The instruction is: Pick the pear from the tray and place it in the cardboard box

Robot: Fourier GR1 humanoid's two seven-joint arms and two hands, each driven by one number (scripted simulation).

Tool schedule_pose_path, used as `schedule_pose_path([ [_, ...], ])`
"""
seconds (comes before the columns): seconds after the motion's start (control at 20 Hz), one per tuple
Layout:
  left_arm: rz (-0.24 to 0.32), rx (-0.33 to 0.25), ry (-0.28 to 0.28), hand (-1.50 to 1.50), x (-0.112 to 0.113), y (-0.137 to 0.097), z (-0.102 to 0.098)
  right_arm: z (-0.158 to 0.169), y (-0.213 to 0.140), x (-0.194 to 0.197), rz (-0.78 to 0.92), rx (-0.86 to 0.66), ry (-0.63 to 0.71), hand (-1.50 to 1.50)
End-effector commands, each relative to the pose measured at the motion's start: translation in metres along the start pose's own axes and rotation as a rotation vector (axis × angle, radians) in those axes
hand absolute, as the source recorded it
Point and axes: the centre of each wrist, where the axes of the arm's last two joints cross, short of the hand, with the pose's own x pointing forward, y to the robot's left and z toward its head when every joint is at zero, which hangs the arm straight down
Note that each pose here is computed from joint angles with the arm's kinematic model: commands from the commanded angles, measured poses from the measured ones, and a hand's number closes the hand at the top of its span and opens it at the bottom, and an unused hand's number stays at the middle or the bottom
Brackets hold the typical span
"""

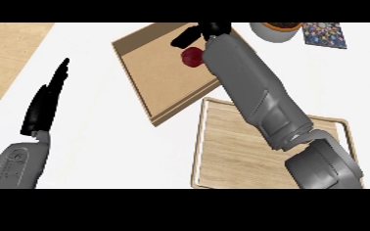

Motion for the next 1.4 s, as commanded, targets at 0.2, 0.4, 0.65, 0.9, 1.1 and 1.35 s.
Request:
schedule_pose_path([
  [0.2,0.005,0.02,0.011,0.0,-0.001,-0.003,0.006,-0.003,-0.009,0.006,-0.209,-0.192,-0.09,-1.5],
  [0.4,-0.003,0.05,0.033,0.0,-0.01,0.019,0.007,-0.005,-0.015,0.004,-0.322,-0.235,-0.093,-1.5],
  [0.65,-0.008,0.066,0.067,0.0,-0.028,0.02,0.013,-0.017,-0.043,-0.015,-0.428,-0.216,-0.116,-1.5],
  [0.9,0.0,0.085,0.086,0.0,-0.034,0.031,0.021,-0.018,-0.064,-0.082,-0.401,-0.245,-0.094,-1.5],
  [1.1,-0.014,0.09,0.107,0.0,-0.036,0.041,0.031,-0.015,-0.078,-0.116,-0.376,-0.259,-0.06,-1.5],
  [1.35,-0.014,0.103,0.116,0.0,-0.046,0.035,0.036,-0.01,-0.103,-0.15,-0.37,-0.219,-0.065,-1.5],
])
